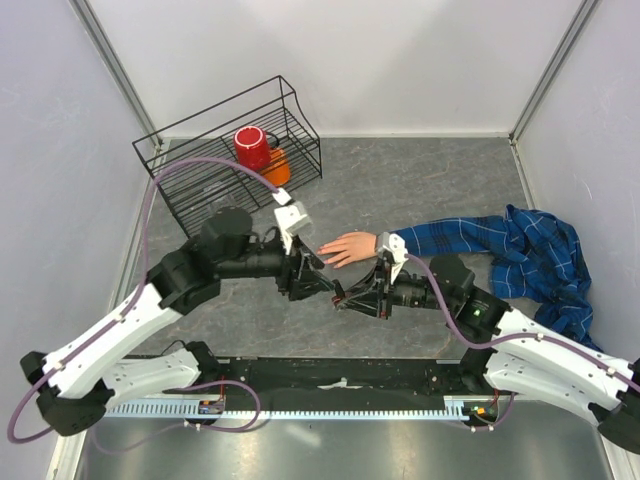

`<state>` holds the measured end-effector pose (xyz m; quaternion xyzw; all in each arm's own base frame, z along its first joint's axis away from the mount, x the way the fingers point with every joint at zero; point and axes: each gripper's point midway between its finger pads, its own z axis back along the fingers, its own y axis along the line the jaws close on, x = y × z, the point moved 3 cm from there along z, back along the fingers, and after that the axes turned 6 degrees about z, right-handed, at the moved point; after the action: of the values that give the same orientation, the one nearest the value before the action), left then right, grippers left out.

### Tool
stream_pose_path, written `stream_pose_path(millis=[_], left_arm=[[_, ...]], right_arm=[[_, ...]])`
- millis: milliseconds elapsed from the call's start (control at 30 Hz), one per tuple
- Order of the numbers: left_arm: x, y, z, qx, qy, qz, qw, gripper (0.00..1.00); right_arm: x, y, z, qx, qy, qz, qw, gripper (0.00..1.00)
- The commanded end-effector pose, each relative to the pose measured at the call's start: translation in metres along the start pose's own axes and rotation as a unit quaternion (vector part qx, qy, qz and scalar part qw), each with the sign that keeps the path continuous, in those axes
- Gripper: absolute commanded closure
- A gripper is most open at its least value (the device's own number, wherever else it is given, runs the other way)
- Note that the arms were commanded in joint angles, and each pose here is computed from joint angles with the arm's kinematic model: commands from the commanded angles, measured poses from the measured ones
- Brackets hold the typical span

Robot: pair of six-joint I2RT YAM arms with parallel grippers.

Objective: Paint the nails

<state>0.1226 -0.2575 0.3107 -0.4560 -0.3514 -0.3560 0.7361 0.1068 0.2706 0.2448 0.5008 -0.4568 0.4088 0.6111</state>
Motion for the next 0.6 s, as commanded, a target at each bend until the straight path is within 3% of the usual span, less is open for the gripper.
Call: stream_pose_path(millis=[0,267,400,567], left_arm=[[0.033,-0.018,0.013,-0.024,-0.115,0.032,0.993,0.36],[0.052,-0.038,0.017,-0.105,-0.207,0.038,0.972,0.48],[0.049,-0.05,0.012,-0.154,-0.184,0.019,0.971,0.4],[0.044,-0.056,0.009,-0.181,-0.16,0.015,0.97,0.41]], right_arm=[[0.033,0.0,0.004,-0.023,-0.073,0.013,0.997,1.0],[0.049,0.014,0.009,0.003,-0.084,0.004,0.996,1.0],[0.056,0.023,0.011,0.028,-0.092,0.003,0.995,1.0],[0.062,0.029,0.019,0.034,-0.111,0.009,0.993,1.0]])
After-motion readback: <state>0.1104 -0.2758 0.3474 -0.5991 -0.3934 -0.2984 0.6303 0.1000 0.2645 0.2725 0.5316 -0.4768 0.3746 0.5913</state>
